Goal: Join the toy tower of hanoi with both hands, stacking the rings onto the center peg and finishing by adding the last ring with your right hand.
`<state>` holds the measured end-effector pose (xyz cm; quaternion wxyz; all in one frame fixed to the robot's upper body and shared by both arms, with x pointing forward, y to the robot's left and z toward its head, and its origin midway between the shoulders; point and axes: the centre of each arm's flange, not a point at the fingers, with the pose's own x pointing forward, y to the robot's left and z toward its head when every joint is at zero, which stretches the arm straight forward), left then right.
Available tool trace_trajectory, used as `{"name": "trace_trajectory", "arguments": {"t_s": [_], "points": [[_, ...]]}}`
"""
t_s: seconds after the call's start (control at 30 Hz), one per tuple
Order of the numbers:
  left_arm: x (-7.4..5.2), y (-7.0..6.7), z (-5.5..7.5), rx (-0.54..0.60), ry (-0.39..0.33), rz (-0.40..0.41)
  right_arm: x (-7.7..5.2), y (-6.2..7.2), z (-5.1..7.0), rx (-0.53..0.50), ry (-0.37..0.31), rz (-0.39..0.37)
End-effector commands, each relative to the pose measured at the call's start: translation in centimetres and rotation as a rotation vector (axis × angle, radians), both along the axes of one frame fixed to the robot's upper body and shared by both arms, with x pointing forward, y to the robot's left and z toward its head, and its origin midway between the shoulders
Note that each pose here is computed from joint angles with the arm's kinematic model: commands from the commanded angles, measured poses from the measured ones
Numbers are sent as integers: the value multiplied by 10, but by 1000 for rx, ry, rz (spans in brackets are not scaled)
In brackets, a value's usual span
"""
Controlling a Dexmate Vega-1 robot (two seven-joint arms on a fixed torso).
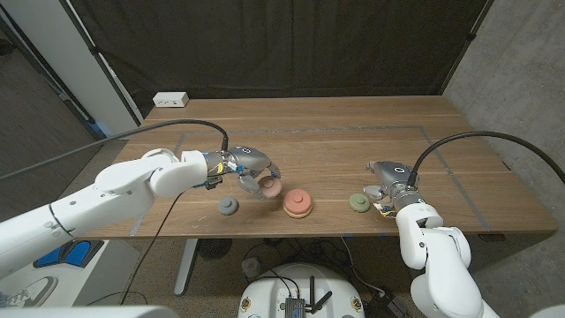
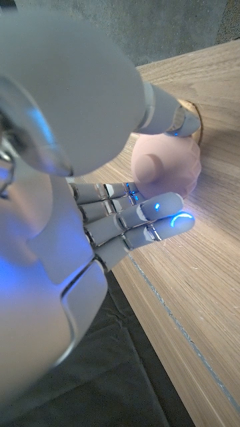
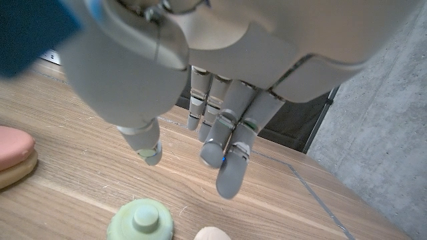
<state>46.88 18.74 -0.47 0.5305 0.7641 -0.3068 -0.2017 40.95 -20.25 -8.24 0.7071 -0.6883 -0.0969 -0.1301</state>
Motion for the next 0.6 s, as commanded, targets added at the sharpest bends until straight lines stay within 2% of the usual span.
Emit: {"name": "trace_trajectory", "arguments": {"t_s": [0.03, 0.6], "points": [[5, -16, 1, 8, -4, -56, -2, -1, 0, -1, -3, -10], [12, -40, -5, 47, 30, -126, -4, -3, -1, 4, -3, -16]]}}
